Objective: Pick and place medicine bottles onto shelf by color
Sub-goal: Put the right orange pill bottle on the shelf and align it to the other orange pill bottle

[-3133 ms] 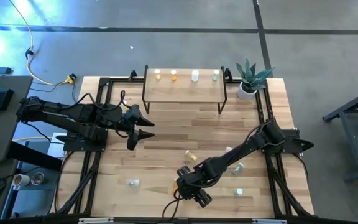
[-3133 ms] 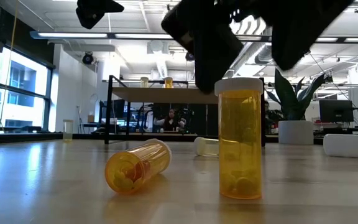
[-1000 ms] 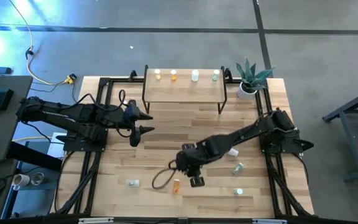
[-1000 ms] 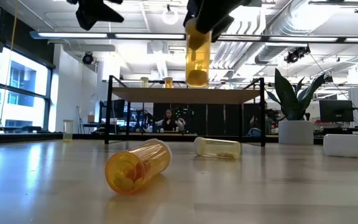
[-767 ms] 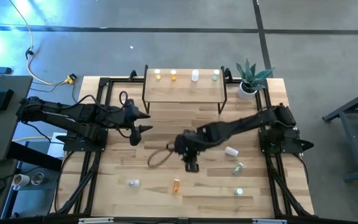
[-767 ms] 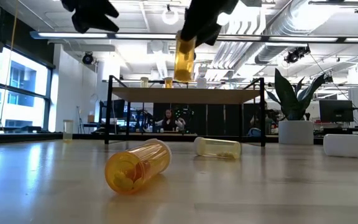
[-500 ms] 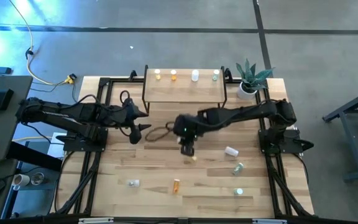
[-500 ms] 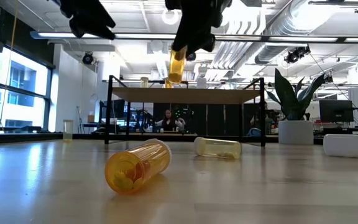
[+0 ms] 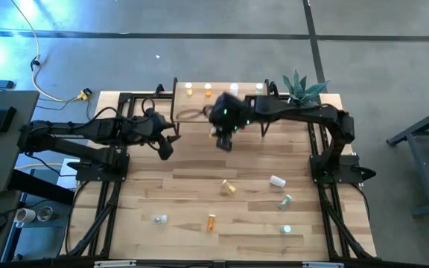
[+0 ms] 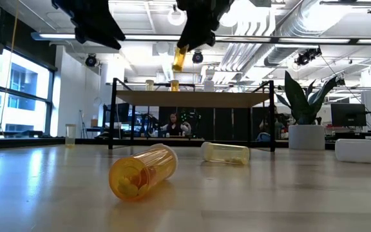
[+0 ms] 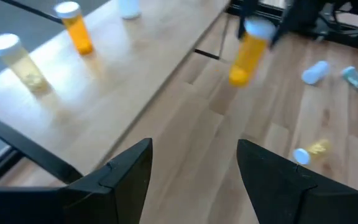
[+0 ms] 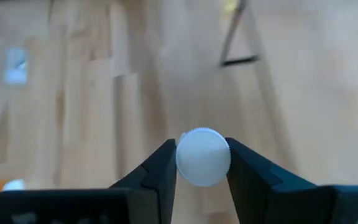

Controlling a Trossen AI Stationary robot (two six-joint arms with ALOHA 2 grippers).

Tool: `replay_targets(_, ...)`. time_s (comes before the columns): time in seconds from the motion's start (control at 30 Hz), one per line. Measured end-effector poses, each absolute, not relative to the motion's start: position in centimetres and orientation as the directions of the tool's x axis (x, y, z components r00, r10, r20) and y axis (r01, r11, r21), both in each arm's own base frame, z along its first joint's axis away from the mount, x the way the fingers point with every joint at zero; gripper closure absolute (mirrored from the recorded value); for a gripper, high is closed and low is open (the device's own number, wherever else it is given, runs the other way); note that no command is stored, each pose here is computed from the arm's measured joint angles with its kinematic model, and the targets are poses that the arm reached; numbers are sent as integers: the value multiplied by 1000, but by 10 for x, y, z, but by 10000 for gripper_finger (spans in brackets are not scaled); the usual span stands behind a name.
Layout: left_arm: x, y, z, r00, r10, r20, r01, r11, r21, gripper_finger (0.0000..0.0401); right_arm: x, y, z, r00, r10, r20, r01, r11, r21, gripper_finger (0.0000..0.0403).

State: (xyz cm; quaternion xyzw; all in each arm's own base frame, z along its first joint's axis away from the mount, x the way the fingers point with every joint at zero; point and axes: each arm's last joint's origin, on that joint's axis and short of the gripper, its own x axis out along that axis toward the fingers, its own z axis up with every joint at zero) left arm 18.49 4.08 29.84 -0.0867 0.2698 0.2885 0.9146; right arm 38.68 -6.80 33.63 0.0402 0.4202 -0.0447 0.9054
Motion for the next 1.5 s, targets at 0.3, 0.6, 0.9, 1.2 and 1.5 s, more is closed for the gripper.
replay_targets(0.3, 181, 56, 298, 642, 542, -542, -645, 764, 0, 179, 371, -131, 372, 706, -182, -685, 212, 976, -41, 295)
replay_targets(0.6, 177, 67, 299, 609, 579, -542, -698, 716, -19, 179, 366, -171, 386, 775, -271, -570, 321, 947, -15, 295)
replay_targets(0.9, 175, 73, 299, 590, 598, -542, -728, 684, -37, 178, 383, -172, 366, 777, -217, -590, 270, 963, 1, 295)
replay_targets(1.2, 173, 76, 299, 579, 609, -542, -743, 668, -44, 178, 389, -176, 373, 796, -227, -561, 247, 968, -42, 295)
replay_targets(1.5, 173, 76, 298, 577, 608, -546, -743, 668, -42, 178, 398, -180, 351, 711, -190, -677, 226, 974, -36, 295)
